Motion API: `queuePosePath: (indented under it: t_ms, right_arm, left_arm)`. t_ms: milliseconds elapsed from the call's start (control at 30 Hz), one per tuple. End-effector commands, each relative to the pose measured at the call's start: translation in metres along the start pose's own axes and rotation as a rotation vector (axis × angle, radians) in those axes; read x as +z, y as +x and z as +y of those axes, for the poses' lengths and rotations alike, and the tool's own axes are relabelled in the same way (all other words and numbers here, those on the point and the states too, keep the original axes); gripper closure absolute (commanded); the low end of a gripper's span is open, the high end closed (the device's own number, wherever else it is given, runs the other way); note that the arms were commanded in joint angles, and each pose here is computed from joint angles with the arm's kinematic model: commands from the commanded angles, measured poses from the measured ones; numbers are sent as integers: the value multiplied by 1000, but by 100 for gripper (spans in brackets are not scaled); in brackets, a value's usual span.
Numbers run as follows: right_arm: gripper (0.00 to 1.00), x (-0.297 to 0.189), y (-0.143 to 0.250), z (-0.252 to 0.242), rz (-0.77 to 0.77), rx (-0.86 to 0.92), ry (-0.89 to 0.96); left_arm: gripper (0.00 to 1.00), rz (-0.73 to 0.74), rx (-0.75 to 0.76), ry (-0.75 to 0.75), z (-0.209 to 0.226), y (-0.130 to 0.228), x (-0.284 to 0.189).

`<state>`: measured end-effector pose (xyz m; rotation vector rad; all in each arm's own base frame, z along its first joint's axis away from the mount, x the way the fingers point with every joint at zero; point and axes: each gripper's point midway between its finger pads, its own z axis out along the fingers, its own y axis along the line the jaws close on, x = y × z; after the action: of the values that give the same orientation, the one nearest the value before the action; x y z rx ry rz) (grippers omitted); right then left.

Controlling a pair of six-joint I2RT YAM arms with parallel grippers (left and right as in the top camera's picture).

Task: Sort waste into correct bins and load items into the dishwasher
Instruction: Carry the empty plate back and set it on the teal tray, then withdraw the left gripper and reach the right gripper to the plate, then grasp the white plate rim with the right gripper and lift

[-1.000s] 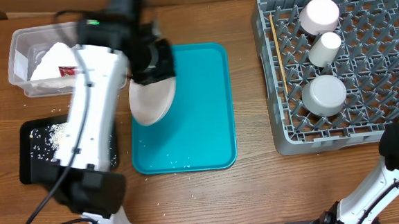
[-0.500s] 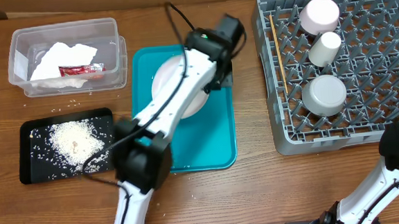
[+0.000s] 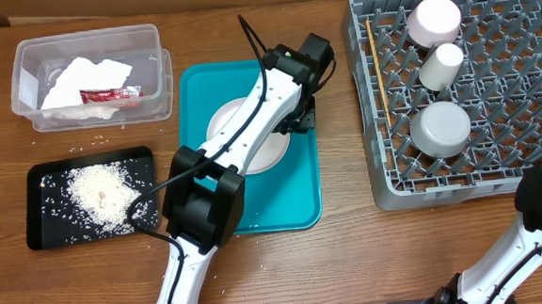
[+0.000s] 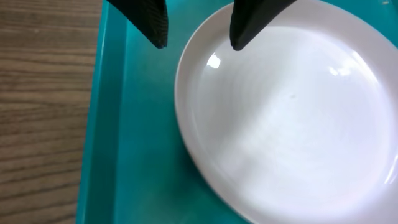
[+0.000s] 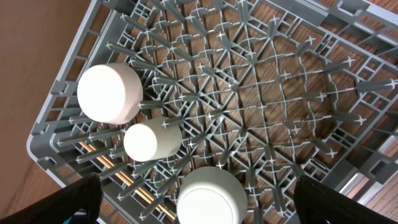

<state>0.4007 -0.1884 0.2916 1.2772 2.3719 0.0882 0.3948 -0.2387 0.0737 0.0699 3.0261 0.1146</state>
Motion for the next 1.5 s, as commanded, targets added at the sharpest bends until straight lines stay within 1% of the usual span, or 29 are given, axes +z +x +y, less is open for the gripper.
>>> queuePosePath:
  t_ms: [0, 100, 133, 200, 233, 333, 400, 500, 633, 733, 800, 933, 1000, 1100, 1233, 1333, 1367, 1433, 1467]
  right_arm:
    - [0, -7, -3, 3, -20, 9, -22]
    - [0, -9, 3, 23, 29, 50, -133]
    - [0, -10, 9, 28, 61, 51, -166]
    - [0, -13, 13, 44, 90, 45, -252]
    - [0, -17, 19, 55, 133, 42, -320]
    - [0, -34, 49, 93, 290, 9, -530]
    - [0, -38, 65, 110, 327, -52, -576]
    - [0, -34, 99, 135, 341, -197, -546]
    - [0, -17, 159, 162, 341, -380, -403]
    - [0, -2, 200, 180, 296, -522, -300]
    - [0, 7, 228, 196, 270, -611, -272]
    - [0, 27, 296, 221, 283, -757, -280]
    - [0, 41, 328, 225, 297, -813, -277]
    - [0, 63, 363, 222, 320, -866, -260]
    - [0, 93, 396, 208, 368, -849, -221]
    - [8, 115, 419, 193, 411, -868, -211]
    - [14, 123, 427, 188, 428, -870, -210]
    - [22, 130, 436, 182, 450, -847, -204]
    - [28, 133, 439, 179, 455, -829, -196]
  left_arm:
    - [63, -105, -24, 50, 9, -27, -48]
    - [62, -185, -70, 73, 28, -46, -90]
    - [57, -225, -96, 81, 39, -54, -109]
    - [37, -301, -152, 90, 65, -66, -143]
    - [27, -342, -185, 94, 81, -71, -161]
    - [10, -442, -277, 88, 131, -81, -200]
    - [0, -480, -329, 79, 162, -83, -215]
    - [0, -503, -438, 34, 217, -80, -225]
    - [0, -458, -560, -26, 278, -69, -217]
    - [0, -429, -633, -61, 313, -60, -210]
    - [0, -421, -670, -75, 330, -55, -209]
    - [0, -382, -723, -102, 354, -41, -204]
    - [0, -351, -739, -113, 361, -32, -202]
    - [0, -324, -754, -124, 367, -24, -199]
    - [0, -324, -757, -123, 368, -24, -199]
    - [0, -324, -756, -122, 367, -24, -199]
    - [0, -324, -756, -122, 367, -24, -199]
    - [0, -324, -756, -123, 368, -24, -199]
    - [0, -324, -756, -123, 368, -24, -199]
